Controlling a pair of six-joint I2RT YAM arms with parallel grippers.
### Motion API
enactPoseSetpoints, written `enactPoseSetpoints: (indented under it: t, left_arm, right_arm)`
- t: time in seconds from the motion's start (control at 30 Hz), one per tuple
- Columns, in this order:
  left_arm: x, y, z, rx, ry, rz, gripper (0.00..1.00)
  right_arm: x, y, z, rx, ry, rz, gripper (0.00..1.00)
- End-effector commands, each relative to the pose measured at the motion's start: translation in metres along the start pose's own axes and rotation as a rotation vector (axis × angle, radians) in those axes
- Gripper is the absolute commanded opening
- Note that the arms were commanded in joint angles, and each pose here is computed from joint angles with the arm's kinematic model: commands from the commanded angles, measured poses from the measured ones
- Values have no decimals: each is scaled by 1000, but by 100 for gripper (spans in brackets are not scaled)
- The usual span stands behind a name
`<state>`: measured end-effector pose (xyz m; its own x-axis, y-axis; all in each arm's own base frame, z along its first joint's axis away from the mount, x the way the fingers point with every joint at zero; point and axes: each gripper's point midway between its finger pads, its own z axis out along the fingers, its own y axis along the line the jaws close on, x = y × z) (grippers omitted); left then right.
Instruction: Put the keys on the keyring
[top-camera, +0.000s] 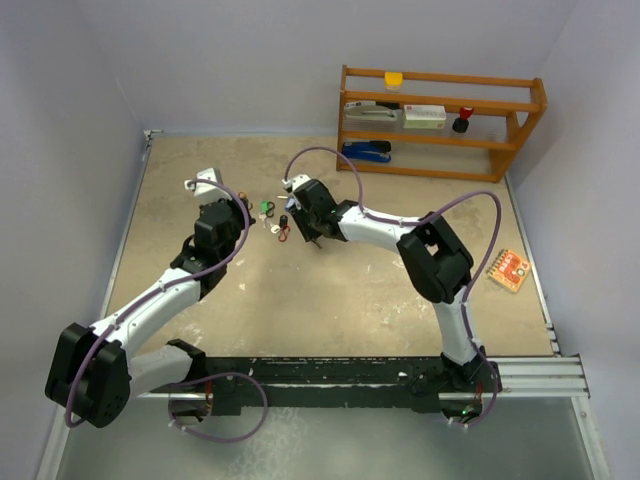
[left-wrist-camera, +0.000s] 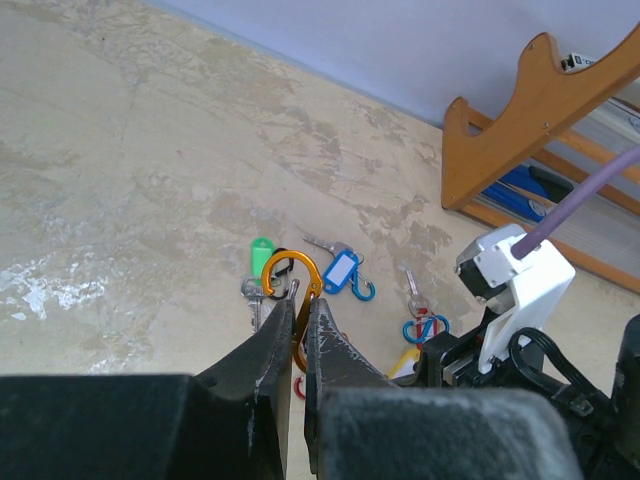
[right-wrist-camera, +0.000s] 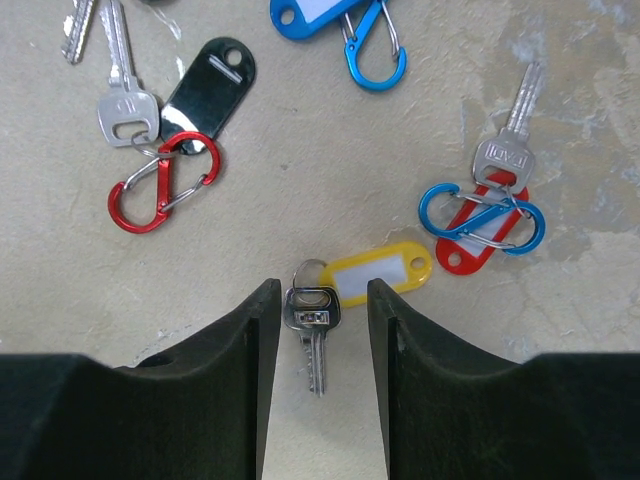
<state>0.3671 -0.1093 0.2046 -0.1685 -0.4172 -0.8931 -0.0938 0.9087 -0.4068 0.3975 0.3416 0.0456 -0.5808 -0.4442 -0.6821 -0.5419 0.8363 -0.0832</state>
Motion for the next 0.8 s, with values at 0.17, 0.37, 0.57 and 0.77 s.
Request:
enactPoseSetpoints:
  t: [0.17, 0.37, 0.57, 0.77]
  left_arm:
    - [-23, -9, 2, 21, -57, -38, 0]
    - [-21, -8, 3, 22, -53, -38, 0]
    - [-21, -6, 3, 18, -55, -39, 0]
    - [-21, -7, 3, 23, -55, -42, 0]
  right_arm:
    - [-6, 6, 4, -12, -5, -23, 42]
    - [-6, 8, 8, -10, -1, -30, 37]
    - [-7, 8, 8, -1, 1, -30, 29]
    - [-9, 5, 7, 16, -4, -30, 15]
